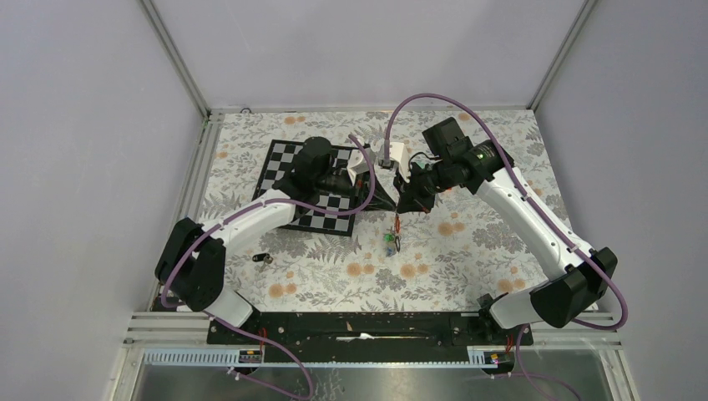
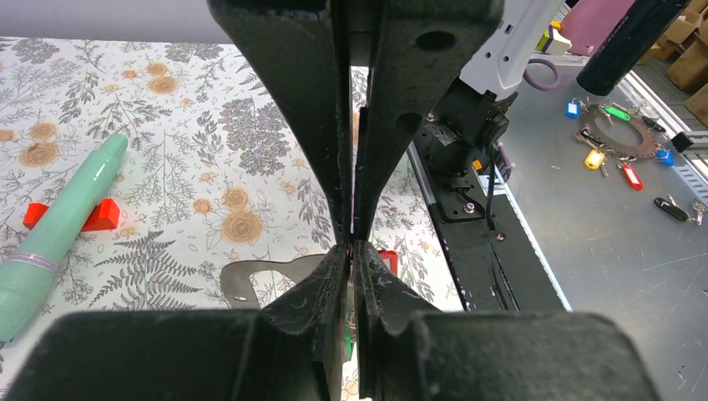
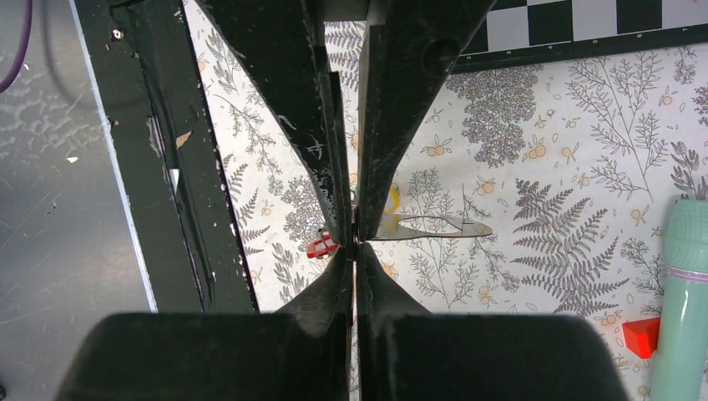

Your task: Put the keys on the keyring

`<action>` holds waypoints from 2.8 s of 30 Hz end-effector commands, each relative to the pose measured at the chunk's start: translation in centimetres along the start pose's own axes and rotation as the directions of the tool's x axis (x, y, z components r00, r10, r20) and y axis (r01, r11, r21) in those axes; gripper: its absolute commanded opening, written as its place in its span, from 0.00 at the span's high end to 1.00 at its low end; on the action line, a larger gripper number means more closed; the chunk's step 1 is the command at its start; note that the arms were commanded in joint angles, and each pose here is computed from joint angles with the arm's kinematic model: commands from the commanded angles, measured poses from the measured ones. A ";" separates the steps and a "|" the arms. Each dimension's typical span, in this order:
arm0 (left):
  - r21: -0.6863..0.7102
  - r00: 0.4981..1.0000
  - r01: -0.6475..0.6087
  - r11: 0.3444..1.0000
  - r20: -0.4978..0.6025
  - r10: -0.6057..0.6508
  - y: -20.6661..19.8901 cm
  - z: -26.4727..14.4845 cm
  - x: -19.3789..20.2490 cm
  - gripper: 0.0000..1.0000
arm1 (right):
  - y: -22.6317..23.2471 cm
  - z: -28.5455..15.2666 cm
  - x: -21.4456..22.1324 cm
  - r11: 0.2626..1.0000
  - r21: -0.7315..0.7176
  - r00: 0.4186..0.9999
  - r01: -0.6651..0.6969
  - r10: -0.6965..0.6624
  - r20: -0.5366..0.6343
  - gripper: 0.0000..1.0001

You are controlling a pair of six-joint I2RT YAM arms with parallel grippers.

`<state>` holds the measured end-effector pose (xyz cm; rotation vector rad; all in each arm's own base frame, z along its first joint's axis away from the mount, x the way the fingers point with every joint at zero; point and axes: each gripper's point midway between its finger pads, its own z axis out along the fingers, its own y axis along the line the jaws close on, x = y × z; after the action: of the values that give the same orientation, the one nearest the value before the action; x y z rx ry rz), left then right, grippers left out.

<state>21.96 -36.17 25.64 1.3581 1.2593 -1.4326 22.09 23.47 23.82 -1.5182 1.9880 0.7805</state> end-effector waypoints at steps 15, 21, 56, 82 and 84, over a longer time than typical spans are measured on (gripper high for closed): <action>0.035 0.999 -0.043 0.998 0.023 0.042 -0.7 0.2 -1.0 0.91 | -0.1 -0.5 -1.3 0.998 0.041 0.998 0.037 -0.039 0.056 1.00; 0.036 0.999 -0.040 0.999 0.021 0.039 -0.8 0.1 -0.8 0.85 | -0.1 -0.5 -1.3 0.998 0.046 0.997 0.039 -0.041 0.057 1.00; 0.024 0.996 -0.059 0.998 0.061 0.057 -1.6 -1.1 -2.2 1.00 | 0.0 -1.3 -1.2 0.997 0.077 0.990 0.002 -0.013 0.143 0.65; 0.011 0.911 0.072 0.997 0.406 -0.070 -4.6 -2.7 -5.6 1.00 | 2.3 -3.0 -4.1 0.996 -0.045 0.901 0.076 -0.049 0.432 0.56; 0.005 0.905 0.081 0.997 0.418 -0.075 -4.6 -2.8 -5.6 1.00 | 2.5 -3.2 -4.2 0.995 -0.058 0.897 0.080 -0.046 0.439 0.57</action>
<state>19.16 -33.70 28.90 0.9911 1.1846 -1.6873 21.05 24.36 27.54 -1.2954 1.6701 1.0302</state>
